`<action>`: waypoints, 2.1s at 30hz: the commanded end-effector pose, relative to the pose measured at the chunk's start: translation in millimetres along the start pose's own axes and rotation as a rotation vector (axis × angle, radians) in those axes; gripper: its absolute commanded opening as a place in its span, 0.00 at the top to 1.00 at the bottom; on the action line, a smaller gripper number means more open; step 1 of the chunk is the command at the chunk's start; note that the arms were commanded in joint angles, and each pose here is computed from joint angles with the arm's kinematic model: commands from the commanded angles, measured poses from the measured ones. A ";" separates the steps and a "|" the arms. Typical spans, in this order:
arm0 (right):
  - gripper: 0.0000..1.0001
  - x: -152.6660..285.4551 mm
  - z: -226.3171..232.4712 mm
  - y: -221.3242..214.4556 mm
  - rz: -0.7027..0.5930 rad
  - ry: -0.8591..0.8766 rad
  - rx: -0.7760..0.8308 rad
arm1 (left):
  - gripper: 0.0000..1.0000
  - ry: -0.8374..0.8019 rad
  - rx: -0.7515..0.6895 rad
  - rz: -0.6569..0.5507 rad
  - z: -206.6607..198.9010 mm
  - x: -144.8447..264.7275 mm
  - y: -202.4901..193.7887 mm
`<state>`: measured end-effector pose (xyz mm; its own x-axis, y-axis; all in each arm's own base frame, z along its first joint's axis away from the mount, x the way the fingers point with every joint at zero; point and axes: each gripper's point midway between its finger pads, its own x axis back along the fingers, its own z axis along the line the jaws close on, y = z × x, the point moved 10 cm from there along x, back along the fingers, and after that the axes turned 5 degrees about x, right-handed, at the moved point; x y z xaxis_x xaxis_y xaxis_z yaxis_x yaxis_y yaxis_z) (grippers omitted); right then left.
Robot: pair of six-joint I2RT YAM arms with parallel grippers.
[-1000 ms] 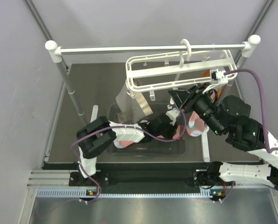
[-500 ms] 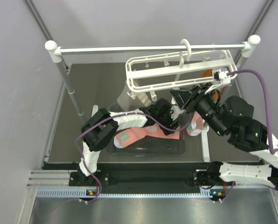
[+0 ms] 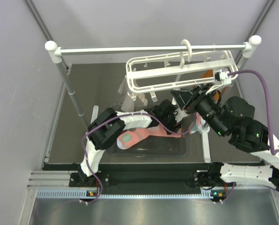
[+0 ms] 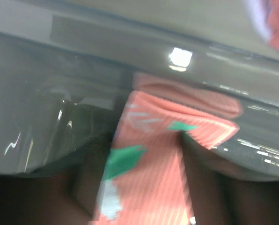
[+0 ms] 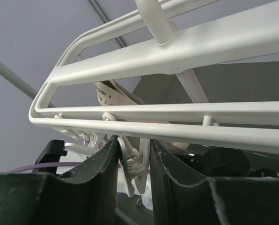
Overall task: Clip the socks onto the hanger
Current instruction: Pick up the sock from the bin, then clamp the sock onto the hanger.
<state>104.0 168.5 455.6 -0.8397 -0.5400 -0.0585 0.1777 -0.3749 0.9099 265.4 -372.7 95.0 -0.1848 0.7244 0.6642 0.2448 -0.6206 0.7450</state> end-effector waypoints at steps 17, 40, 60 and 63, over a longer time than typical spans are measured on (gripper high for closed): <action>1.00 -4.3 5.6 -4.7 0.058 0.014 0.024 | 1.00 0.012 0.338 -0.312 -64.2 111.6 1.9; 1.00 -13.2 16.8 -3.7 0.046 0.068 0.000 | 1.00 -0.233 0.312 -1.075 -145.1 327.8 66.4; 1.00 -13.7 21.7 -6.7 0.050 0.125 -0.022 | 1.00 0.029 0.285 -1.271 -134.4 331.3 95.0; 1.00 -13.2 22.7 -7.2 0.045 0.144 -0.030 | 1.00 0.030 0.293 -1.277 -134.3 332.8 98.9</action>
<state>106.3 195.9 456.2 -0.7721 -0.6336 -0.0502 0.2292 -0.3512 0.9078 99.2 -236.8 369.5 -0.4504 0.8033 -0.3896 0.1303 0.4909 0.8614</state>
